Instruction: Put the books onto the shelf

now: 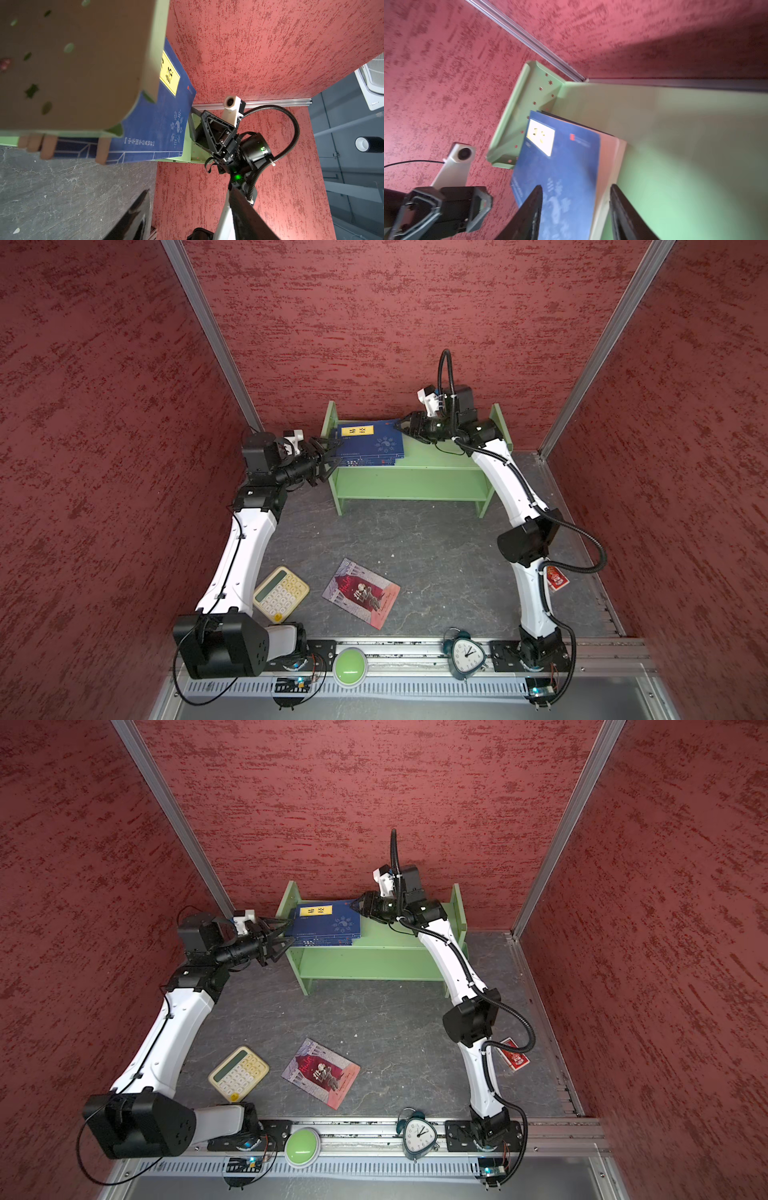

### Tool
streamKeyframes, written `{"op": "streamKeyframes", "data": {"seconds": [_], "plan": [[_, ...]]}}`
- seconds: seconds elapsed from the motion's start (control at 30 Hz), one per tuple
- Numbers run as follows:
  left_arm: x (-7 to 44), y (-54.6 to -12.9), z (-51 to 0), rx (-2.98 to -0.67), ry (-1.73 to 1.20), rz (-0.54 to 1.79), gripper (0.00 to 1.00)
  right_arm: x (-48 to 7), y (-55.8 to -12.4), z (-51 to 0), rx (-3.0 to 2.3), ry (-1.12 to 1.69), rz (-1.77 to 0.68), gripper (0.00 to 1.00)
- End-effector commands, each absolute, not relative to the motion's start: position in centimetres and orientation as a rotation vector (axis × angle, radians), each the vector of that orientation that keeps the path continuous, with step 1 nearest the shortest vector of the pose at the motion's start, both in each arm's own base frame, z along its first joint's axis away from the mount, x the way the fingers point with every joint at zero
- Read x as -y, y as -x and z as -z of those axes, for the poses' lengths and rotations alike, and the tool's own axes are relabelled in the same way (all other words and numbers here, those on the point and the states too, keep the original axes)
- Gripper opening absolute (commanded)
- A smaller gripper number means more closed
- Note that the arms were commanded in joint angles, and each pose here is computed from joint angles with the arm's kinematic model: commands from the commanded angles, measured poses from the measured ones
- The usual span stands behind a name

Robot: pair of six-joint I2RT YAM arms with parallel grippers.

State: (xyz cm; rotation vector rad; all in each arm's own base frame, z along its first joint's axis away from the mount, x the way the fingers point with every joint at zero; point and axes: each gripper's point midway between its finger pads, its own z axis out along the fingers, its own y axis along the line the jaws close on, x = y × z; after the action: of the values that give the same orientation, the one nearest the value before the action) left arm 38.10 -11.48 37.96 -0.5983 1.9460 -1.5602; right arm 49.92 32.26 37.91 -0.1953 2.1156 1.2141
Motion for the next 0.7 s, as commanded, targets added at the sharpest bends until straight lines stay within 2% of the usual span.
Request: {"op": "streamKeyframes", "data": {"seconds": [0.0,0.3,0.67], "plan": [[12.5,-37.4,-39.2,-1.95,0.438,1.512,0.62,-31.1,-48.2,-41.4,-2.051,0.213,-1.171,0.52],[14.2,-37.1,-38.2,-2.008,0.259,1.414,0.63,-30.6,-47.1,-39.4,-2.127,0.219,-1.104,0.45],[14.2,-37.7,-37.3,-2.027,0.256,1.386,0.63,-31.4,-46.9,-36.8,-2.191,0.255,-1.078,0.43]]}}
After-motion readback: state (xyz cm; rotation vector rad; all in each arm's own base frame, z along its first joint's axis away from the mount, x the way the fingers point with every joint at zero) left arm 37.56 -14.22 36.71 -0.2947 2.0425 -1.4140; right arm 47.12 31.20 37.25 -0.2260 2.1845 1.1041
